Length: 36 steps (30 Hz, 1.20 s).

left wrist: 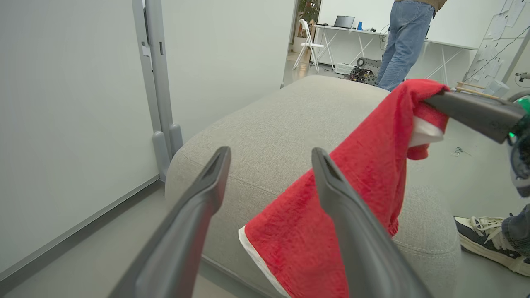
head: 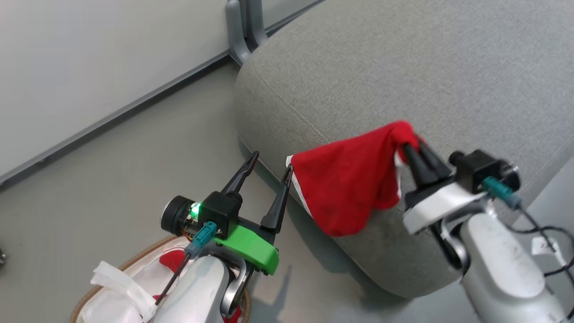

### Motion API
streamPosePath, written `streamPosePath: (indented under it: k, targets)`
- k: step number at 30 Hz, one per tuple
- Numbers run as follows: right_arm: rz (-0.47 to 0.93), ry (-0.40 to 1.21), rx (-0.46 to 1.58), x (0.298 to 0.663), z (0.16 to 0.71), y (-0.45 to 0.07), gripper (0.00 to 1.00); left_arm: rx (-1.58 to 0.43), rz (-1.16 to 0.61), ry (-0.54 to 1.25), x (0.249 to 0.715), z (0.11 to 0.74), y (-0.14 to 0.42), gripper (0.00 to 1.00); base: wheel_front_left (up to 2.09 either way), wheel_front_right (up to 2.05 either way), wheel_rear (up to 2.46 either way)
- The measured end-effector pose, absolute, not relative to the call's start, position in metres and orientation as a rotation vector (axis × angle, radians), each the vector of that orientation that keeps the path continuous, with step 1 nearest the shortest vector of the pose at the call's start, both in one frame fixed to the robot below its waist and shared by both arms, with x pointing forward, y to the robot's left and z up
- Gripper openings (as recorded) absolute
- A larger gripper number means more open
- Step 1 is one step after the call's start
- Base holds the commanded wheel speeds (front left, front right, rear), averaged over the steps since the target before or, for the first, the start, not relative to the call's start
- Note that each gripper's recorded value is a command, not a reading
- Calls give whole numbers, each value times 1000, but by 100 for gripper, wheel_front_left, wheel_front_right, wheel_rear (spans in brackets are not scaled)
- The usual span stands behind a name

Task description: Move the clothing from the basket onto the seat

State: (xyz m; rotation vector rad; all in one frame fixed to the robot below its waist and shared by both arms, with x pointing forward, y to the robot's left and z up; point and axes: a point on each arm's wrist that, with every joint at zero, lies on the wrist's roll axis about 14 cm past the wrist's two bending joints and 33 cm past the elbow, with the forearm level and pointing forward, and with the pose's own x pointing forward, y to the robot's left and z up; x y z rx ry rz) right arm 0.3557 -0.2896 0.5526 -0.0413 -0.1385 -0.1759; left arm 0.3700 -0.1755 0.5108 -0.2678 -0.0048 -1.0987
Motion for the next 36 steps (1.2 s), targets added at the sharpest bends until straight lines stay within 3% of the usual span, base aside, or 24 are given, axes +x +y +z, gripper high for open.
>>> streamPosePath:
  k: [11,21,26,30,36]
  targets:
    - [-276,-240,-381,399,645,-380,0,-253,-1109,66,386,468,-179,100,0,0,0]
    - [-290,-352,-551,472,710,-401,0,-261,-1027,102,426,434,-159,100,0,0,0]
    - [-303,-272,-551,507,676,-409,0,-257,-973,127,441,416,-142,100,0,0,0]
    - [-315,-141,-490,527,615,-416,0,-258,-929,157,451,399,-128,100,0,0,0]
    - [-331,133,-379,516,492,-416,0,-254,-882,211,454,375,-110,100,0,0,0]
